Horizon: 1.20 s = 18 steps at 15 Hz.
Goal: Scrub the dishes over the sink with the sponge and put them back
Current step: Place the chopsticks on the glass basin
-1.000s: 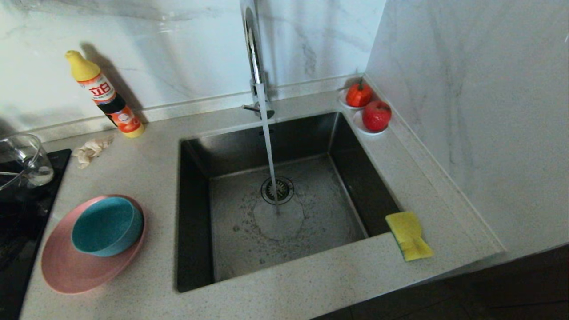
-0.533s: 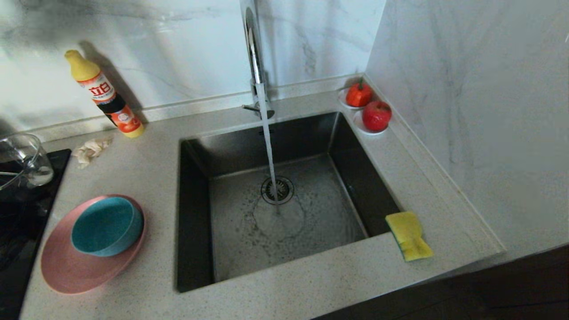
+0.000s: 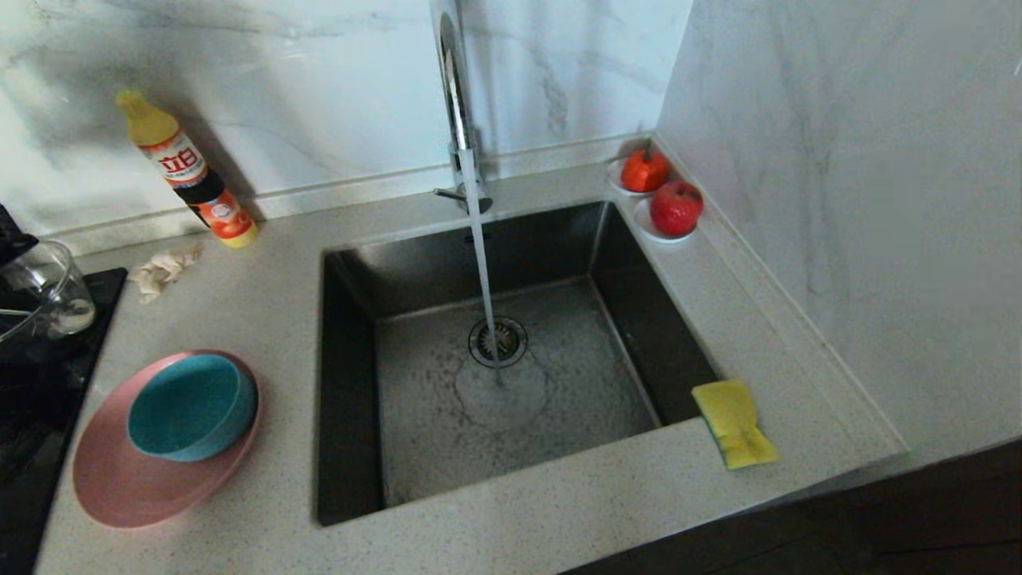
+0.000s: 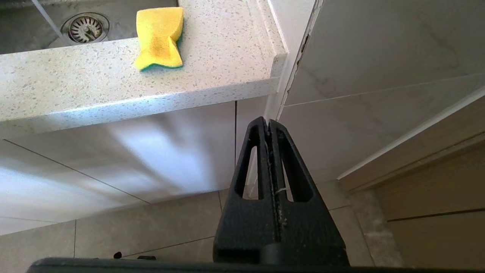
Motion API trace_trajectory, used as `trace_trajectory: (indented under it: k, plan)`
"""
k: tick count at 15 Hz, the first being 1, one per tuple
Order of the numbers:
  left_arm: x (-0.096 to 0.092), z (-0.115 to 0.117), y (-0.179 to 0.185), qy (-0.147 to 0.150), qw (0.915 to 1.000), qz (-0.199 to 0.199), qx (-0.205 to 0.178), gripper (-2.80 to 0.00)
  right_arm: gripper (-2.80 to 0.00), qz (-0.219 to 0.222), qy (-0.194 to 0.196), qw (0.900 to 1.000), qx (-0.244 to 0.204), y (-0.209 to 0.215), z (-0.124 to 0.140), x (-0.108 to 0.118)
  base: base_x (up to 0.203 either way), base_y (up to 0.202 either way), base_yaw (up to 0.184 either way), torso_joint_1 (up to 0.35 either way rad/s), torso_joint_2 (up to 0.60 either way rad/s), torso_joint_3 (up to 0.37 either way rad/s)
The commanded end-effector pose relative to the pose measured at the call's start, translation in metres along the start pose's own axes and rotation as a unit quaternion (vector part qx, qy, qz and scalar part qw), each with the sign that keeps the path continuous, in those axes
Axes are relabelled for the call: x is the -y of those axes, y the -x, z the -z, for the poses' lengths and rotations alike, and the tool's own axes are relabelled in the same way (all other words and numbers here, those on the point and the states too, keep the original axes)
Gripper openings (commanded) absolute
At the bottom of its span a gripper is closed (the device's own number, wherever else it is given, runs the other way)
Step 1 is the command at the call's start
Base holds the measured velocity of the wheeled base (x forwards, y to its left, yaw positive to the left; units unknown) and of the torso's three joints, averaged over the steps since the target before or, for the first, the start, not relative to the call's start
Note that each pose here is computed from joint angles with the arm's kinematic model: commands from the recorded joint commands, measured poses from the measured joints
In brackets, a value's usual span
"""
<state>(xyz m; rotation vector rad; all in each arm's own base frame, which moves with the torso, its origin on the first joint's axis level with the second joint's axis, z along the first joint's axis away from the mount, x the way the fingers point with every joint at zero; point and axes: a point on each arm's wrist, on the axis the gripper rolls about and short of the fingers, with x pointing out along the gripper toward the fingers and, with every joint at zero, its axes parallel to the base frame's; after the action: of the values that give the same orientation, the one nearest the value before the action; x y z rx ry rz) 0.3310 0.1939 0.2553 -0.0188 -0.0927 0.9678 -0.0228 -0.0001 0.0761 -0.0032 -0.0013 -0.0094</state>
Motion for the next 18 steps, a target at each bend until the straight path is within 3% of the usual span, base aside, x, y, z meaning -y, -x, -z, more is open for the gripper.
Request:
trace_trajectory:
  k: [1,12,18]
  plan:
    - [-0.001,0.019,-0.014,-0.009,0.9998,-0.009,-0.018,-2.8,-2.8,0.0,0.0,1.0,0.0,0.0,0.0,0.0,0.0,0.0,0.0,0.0,0.0,0.0]
    - [-0.005,0.043,-0.026,-0.004,0.9987,-0.019,-0.048,-2.8,-2.8,0.0,0.001,1.0,-0.001,0.0,0.0,0.0,0.0,0.0,0.0,0.0,0.0,0.0]
    - [-0.002,0.046,-0.03,0.028,0.9983,-0.004,-0.052,-2.8,-2.8,0.0,0.0,1.0,0.0,0.0,0.0,0.0,0.0,0.0,0.0,0.0,0.0,0.0]
